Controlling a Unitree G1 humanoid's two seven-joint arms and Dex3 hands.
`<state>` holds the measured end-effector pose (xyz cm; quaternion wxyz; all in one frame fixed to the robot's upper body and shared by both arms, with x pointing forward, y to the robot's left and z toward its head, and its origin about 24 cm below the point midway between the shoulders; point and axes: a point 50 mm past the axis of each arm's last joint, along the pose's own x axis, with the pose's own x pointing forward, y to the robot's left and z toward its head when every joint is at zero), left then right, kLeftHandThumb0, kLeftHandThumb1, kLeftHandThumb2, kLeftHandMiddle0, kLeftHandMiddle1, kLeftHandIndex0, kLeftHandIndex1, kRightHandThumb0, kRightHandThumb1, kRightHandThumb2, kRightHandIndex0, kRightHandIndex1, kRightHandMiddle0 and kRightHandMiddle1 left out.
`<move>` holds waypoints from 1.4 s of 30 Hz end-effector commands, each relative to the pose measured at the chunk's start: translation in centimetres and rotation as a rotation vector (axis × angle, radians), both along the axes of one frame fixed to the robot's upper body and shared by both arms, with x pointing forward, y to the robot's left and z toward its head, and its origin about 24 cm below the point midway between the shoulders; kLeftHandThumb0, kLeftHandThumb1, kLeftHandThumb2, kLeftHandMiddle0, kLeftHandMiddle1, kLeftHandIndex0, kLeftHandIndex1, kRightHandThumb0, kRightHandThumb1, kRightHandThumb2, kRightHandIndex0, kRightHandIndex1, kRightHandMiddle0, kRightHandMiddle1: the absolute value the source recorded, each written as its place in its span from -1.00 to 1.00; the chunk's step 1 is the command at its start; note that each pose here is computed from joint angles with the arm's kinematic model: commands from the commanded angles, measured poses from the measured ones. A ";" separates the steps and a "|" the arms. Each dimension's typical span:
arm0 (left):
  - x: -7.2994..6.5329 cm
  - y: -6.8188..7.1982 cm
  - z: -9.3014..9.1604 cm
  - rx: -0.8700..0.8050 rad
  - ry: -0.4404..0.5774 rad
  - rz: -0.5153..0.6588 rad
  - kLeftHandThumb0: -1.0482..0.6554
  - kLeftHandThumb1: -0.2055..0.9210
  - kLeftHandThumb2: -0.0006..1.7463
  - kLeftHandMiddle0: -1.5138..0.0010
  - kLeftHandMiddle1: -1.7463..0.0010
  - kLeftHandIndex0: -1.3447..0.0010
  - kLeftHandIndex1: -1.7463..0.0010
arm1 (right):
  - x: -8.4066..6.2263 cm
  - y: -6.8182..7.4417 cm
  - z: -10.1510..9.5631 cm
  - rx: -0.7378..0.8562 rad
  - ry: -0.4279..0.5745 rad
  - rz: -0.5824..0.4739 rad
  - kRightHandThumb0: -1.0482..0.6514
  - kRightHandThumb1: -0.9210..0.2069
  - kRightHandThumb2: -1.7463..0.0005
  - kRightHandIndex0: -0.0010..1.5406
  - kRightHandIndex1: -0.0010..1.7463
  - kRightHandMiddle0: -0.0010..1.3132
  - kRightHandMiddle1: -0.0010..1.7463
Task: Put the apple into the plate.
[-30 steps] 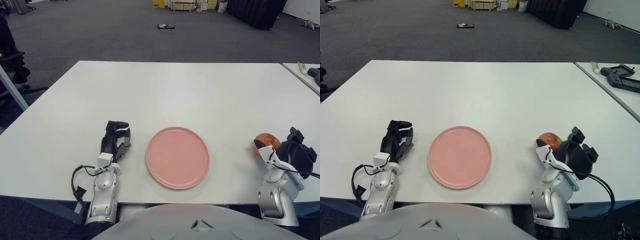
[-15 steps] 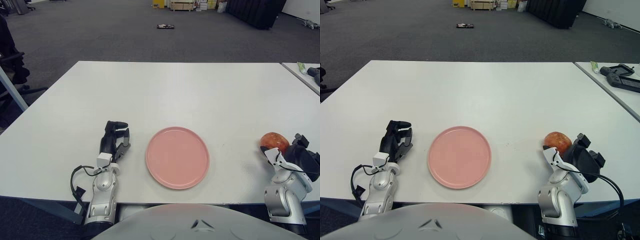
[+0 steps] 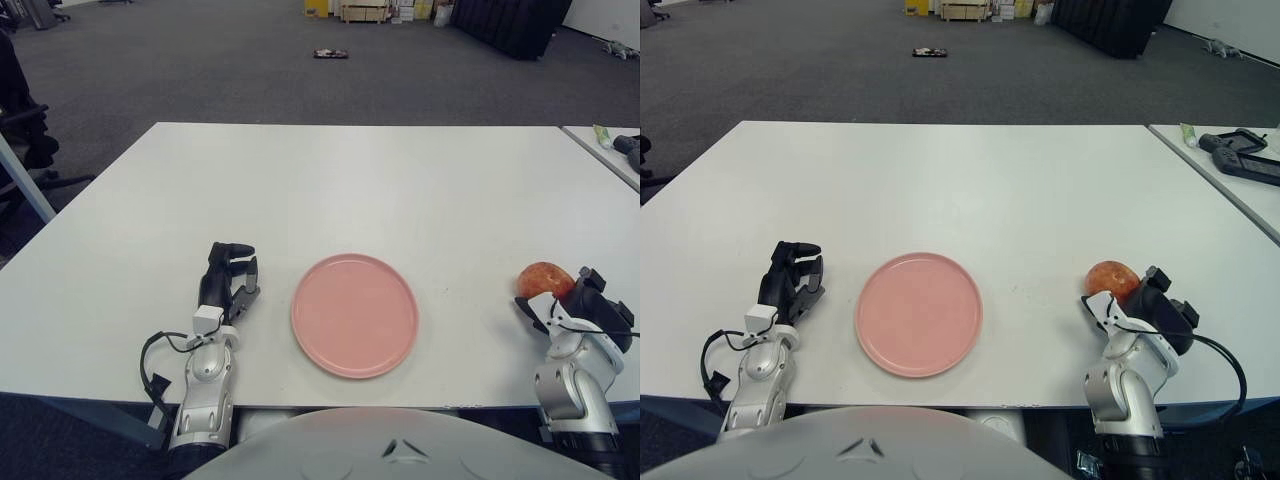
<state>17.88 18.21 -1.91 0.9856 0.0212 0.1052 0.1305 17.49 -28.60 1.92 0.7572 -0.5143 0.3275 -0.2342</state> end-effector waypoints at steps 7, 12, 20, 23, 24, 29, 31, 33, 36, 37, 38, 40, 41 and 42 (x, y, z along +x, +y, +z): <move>-0.4 0.1 -0.4 0.002 0.037 0.025 -0.18 0.93 -0.32 0.51 -0.82 0.68 -1.00 | 0.4 0.0 -1.6 0.086 0.106 0.094 -0.79 -0.50 0.29 -1.00 -0.29 -1.00 -0.47; -0.5 0.0 -0.4 -0.006 0.034 0.026 -0.18 0.95 -0.35 0.51 -0.81 0.69 -1.00 | 0.9 -0.3 -1.7 0.085 0.154 0.129 -0.77 -0.53 0.28 -1.00 -0.37 -1.00 -0.53; -0.6 0.0 -0.3 -0.006 0.026 0.028 -0.18 0.98 -0.37 0.51 -0.81 0.70 -1.00 | 2.0 -1.4 -1.8 0.070 0.200 0.150 -0.69 -0.55 0.26 -1.00 -0.39 -1.00 -0.54; -0.6 0.2 -0.4 -0.006 0.026 0.031 -0.18 0.98 -0.38 0.51 -0.81 0.70 -1.00 | 2.2 -1.6 -1.9 0.060 0.205 0.159 -0.65 -0.55 0.24 -1.00 -0.34 -1.00 -0.54; -0.6 0.2 -0.4 -0.006 0.027 0.032 -0.18 0.98 -0.38 0.51 -0.81 0.70 -1.00 | 2.2 -1.6 -1.9 0.059 0.206 0.161 -0.65 -0.54 0.23 -1.00 -0.33 -1.00 -0.54; -0.7 0.2 -0.4 -0.005 0.027 0.039 -0.18 0.98 -0.38 0.51 -0.80 0.70 -1.00 | 2.7 -2.0 -2.1 0.044 0.209 0.169 -0.60 -0.53 0.19 -1.00 -0.27 -1.00 -0.50; -0.8 0.2 -0.4 -0.004 0.025 0.039 -0.18 0.98 -0.38 0.51 -0.81 0.70 -1.00 | 2.8 -2.1 -2.2 0.040 0.210 0.171 -0.58 -0.53 0.18 -1.00 -0.26 -1.00 -0.49; -0.8 0.3 -0.4 -0.002 0.017 0.039 -0.18 0.97 -0.37 0.50 -0.81 0.69 -1.00 | 2.9 -2.2 -2.2 0.032 0.210 0.179 -0.58 -0.53 0.16 -1.00 -0.22 -1.00 -0.45; -0.9 0.3 -0.4 0.000 0.009 0.039 -0.18 0.96 -0.36 0.46 -0.80 0.69 -1.00 | 3.0 -2.2 -2.2 0.024 0.204 0.189 -0.57 -0.54 0.15 -1.00 -0.12 -1.00 -0.35; -0.9 0.3 -0.5 0.000 0.007 0.039 -0.18 0.94 -0.34 0.45 -0.79 0.68 -1.00 | 3.0 -2.2 -2.2 0.021 0.201 0.192 -0.57 -0.53 0.15 -1.00 -0.04 -1.00 -0.27; -0.9 0.4 -0.5 -0.001 0.004 0.039 -0.18 0.93 -0.33 0.44 -0.79 0.68 -1.00 | 3.1 -2.4 -2.1 0.018 0.197 0.198 -0.57 -0.53 0.15 -1.00 0.02 -1.00 -0.22; -1.0 0.4 -0.5 -0.001 0.001 0.040 -0.18 0.92 -0.32 0.43 -0.78 0.67 -1.00 | 3.2 -2.6 -2.1 0.014 0.191 0.205 -0.57 -0.49 0.12 -1.00 0.15 -1.00 -0.07; -1.0 0.4 -0.5 -0.002 0.002 0.041 -0.18 0.91 -0.32 0.43 -0.78 0.67 -1.00 | 3.2 -2.7 -2.2 0.012 0.186 0.212 -0.56 -0.47 0.10 -1.00 0.20 -1.00 -0.02; -1.0 0.4 -0.5 -0.004 0.003 0.043 -0.18 0.91 -0.31 0.43 -0.77 0.67 -1.00 | 3.2 -2.7 -2.2 0.010 0.176 0.221 -0.56 -0.46 0.09 -1.00 0.24 -1.00 0.03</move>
